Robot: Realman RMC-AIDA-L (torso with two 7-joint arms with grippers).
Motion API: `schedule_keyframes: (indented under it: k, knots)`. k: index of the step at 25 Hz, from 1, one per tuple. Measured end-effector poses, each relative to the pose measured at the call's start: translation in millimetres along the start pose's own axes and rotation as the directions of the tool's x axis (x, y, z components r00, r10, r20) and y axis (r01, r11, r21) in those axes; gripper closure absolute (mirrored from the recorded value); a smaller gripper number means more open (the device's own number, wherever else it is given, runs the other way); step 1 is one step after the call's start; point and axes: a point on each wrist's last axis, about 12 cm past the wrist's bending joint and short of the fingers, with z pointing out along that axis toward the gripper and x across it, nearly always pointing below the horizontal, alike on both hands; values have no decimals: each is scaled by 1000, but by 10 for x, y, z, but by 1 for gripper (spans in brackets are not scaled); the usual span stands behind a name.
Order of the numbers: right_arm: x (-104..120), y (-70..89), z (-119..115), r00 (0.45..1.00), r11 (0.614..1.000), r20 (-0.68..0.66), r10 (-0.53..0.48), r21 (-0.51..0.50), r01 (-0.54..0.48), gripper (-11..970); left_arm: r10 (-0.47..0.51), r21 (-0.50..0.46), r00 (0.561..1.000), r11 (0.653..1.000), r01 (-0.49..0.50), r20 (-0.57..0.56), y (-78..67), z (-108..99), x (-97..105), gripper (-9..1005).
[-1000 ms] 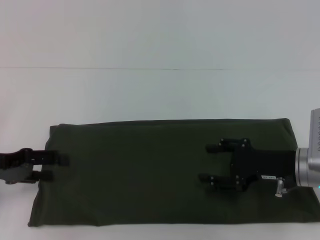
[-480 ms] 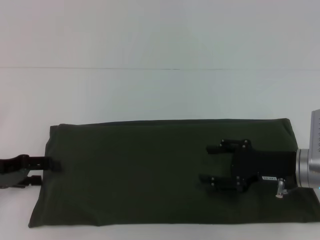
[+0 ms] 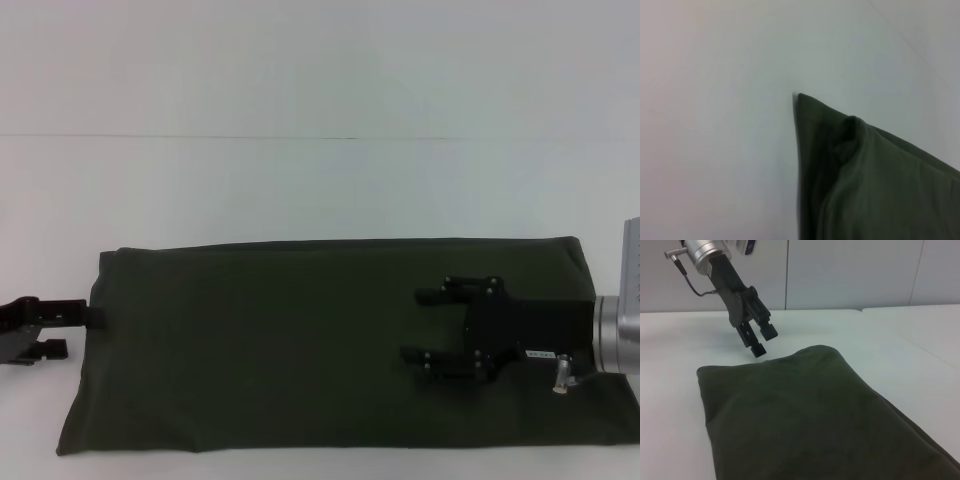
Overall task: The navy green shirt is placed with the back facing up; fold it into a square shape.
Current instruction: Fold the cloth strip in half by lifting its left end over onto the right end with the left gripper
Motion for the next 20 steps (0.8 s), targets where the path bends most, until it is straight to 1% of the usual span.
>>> schedule_keyframes:
  k: [20]
  knots:
    - [9, -9, 16, 1000, 1000, -8, -1, 9, 1, 195, -6, -37, 1000, 999, 5, -14, 44, 70, 49, 136]
